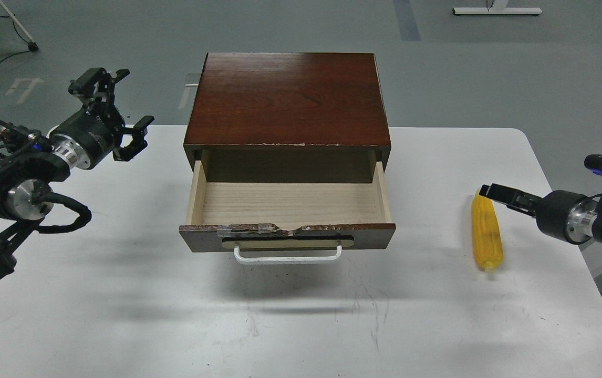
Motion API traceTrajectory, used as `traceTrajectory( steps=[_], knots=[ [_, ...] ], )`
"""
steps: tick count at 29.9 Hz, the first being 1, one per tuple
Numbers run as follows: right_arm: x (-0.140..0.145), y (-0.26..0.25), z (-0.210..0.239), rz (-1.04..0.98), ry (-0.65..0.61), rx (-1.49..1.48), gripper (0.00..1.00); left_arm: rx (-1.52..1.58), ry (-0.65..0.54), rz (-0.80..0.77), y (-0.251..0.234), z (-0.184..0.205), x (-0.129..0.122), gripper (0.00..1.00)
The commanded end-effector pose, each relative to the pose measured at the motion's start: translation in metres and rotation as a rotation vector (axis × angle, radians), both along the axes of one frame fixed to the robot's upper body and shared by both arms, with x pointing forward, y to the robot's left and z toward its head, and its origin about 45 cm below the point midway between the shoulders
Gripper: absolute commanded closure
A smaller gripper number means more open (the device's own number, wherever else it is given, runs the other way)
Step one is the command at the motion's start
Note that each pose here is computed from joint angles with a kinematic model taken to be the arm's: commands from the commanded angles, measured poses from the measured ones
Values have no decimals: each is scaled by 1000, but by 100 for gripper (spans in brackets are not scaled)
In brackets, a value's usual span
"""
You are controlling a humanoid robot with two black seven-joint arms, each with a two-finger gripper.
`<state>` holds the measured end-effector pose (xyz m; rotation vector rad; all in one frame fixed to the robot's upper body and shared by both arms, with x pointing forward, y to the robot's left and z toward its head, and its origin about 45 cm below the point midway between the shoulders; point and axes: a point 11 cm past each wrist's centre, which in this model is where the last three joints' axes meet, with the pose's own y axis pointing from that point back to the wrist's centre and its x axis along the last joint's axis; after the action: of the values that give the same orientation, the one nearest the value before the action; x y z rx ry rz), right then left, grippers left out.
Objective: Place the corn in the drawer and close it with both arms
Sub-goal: 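Lower the right gripper onto the yellow corn cob and grasp it, then lift the corn with the right gripper and carry it over the drawer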
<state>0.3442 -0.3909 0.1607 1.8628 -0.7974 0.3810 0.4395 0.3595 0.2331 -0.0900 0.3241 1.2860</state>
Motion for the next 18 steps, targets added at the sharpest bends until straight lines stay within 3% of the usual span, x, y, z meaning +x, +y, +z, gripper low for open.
traceTrajectory(
  steps=[1,7,14,16,18],
  knots=[
    [-6,13,-15,28,27,-10,15,3,-2,2,2,2,0,2],
    [-14,14,-35,28,74,-67,21,17,-4,18,13,4,-2,2],
    [-14,12,-40,-3,95,-123,87,21,1,19,13,2,-3,2],
    [-10,12,-35,-11,58,-119,100,21,1,19,14,2,-3,2],
    [-3,14,-28,-10,19,-113,100,22,1,21,13,2,-3,2]
  ],
)
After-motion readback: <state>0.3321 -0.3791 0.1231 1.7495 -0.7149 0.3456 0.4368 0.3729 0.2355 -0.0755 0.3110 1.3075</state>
